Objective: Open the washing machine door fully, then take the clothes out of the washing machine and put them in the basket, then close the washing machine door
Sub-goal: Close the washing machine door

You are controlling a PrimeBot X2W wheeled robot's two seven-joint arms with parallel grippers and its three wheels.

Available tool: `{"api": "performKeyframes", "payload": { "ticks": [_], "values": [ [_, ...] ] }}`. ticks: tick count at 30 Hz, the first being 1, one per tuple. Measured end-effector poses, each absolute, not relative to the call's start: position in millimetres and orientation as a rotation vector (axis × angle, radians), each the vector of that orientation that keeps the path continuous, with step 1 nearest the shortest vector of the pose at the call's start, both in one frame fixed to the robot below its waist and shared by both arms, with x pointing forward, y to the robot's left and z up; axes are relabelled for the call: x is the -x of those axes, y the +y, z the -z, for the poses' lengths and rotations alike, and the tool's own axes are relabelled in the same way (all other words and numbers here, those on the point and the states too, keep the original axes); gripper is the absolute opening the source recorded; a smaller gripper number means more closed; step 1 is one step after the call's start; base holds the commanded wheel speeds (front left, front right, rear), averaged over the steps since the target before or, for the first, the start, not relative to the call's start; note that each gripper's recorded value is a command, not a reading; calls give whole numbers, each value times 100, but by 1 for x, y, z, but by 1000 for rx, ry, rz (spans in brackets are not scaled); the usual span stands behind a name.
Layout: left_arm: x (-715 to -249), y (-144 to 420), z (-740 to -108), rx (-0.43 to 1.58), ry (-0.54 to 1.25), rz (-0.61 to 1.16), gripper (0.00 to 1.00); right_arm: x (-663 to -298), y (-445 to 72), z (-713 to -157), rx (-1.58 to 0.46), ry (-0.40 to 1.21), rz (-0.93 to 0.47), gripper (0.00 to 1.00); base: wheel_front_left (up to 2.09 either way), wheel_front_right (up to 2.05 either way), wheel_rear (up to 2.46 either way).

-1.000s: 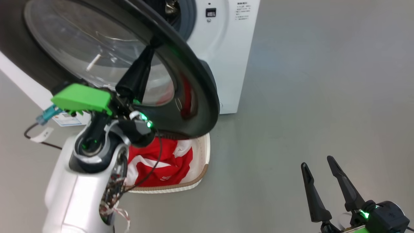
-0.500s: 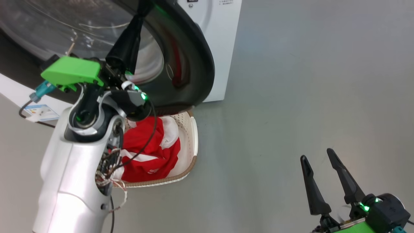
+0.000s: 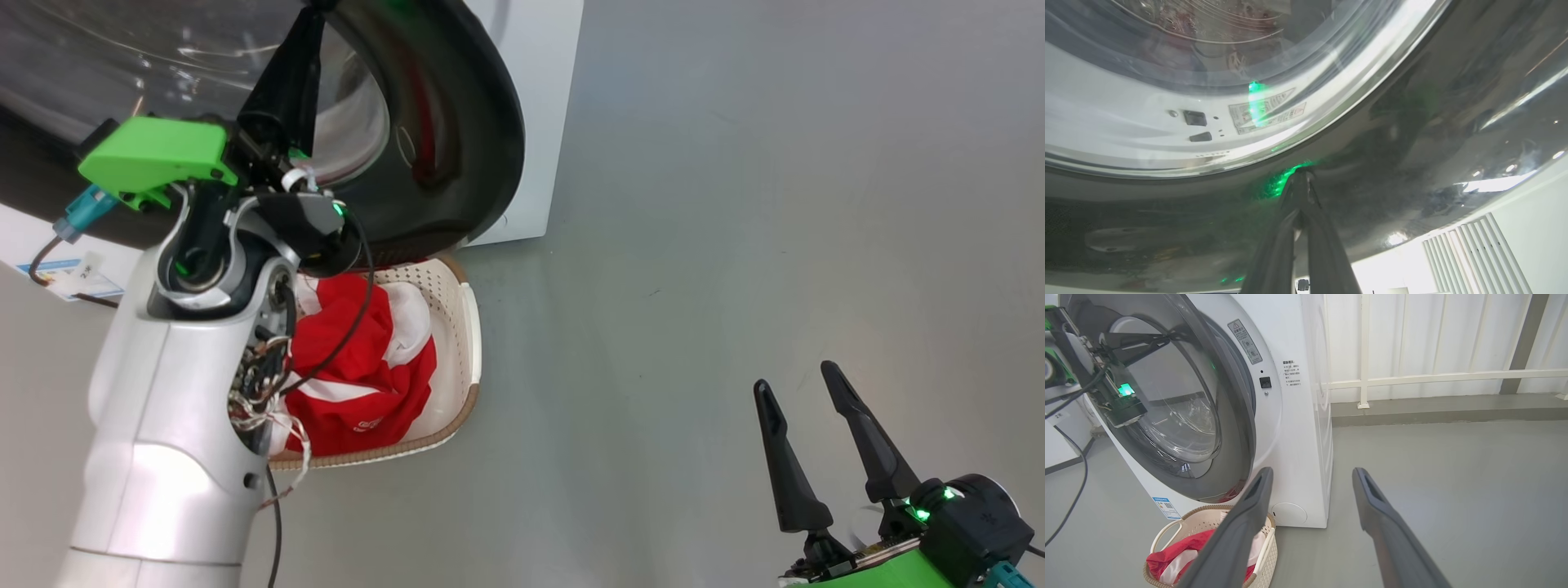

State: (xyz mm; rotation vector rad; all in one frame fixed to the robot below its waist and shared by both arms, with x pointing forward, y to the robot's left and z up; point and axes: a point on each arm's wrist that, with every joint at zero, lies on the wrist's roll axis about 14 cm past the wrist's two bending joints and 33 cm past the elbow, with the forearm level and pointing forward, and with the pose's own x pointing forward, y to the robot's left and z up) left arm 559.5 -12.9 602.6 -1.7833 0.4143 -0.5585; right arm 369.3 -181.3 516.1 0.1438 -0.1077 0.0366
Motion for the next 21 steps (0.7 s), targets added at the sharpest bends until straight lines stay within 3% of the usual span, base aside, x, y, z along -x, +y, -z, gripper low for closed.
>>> {"api": "performKeyframes", "payload": {
  "ticks": [21],
  "values": [
    [-553, -13, -623, 1756, 372, 613, 0, -369, -175, -522, -145, -125, -61, 100, 0, 0, 0]
  ]
}}
